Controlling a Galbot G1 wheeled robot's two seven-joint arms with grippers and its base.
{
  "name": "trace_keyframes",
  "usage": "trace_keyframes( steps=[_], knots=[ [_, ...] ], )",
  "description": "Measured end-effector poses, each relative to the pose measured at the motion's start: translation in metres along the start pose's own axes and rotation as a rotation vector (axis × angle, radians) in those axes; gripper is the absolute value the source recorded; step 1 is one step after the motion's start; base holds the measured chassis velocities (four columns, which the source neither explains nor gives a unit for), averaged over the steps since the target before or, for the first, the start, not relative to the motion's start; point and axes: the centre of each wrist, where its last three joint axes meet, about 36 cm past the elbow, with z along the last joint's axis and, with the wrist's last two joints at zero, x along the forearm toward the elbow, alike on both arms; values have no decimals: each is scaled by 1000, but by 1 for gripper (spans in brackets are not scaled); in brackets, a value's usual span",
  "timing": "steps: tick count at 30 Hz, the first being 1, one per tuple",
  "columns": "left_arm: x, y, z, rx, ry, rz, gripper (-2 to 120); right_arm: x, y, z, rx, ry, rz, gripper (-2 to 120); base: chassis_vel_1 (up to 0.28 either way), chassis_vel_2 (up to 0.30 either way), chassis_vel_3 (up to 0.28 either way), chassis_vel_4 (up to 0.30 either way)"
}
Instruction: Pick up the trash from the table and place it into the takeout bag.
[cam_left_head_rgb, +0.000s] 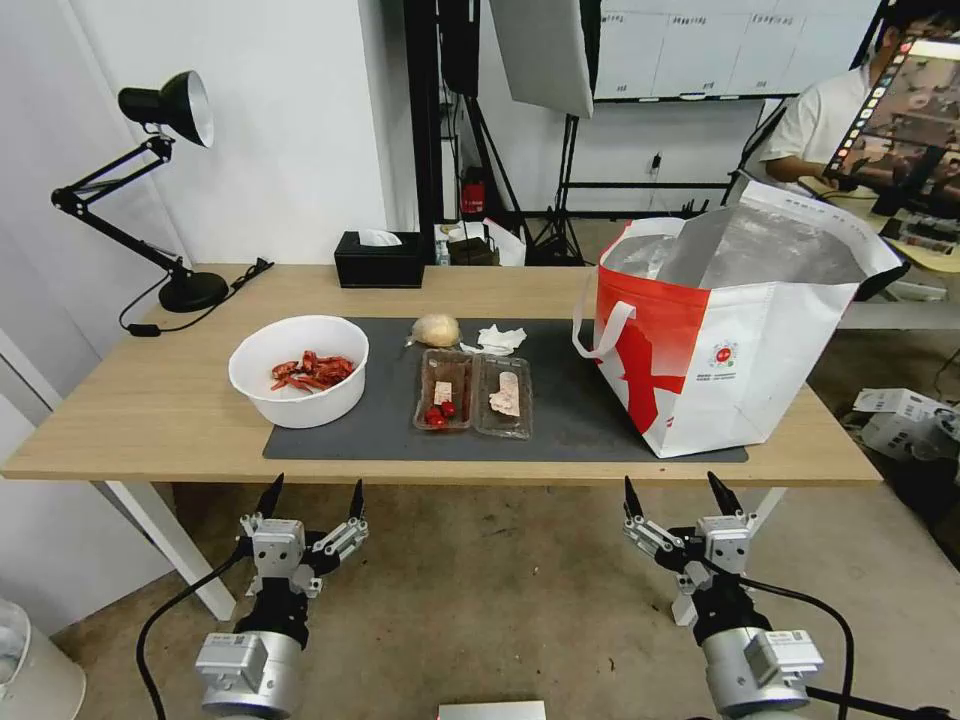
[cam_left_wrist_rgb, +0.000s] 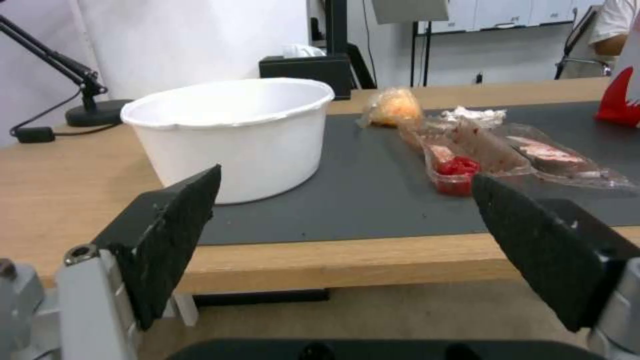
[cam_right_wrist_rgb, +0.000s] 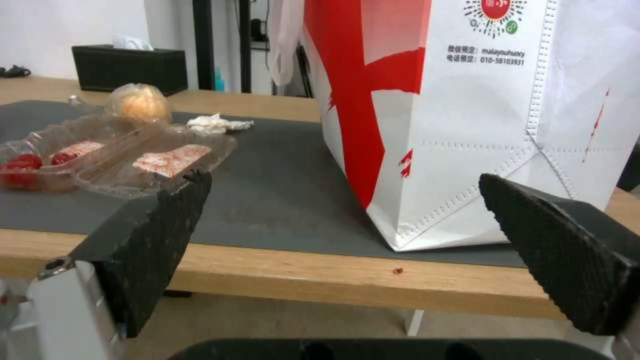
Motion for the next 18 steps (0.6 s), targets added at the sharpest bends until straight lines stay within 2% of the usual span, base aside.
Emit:
trace_keyframes(
  steps=[18],
  knots=[
    [0,1,-2,9,14,-7,100,0,-1,0,0,3,-3,100,0,0,0,0]
  ],
)
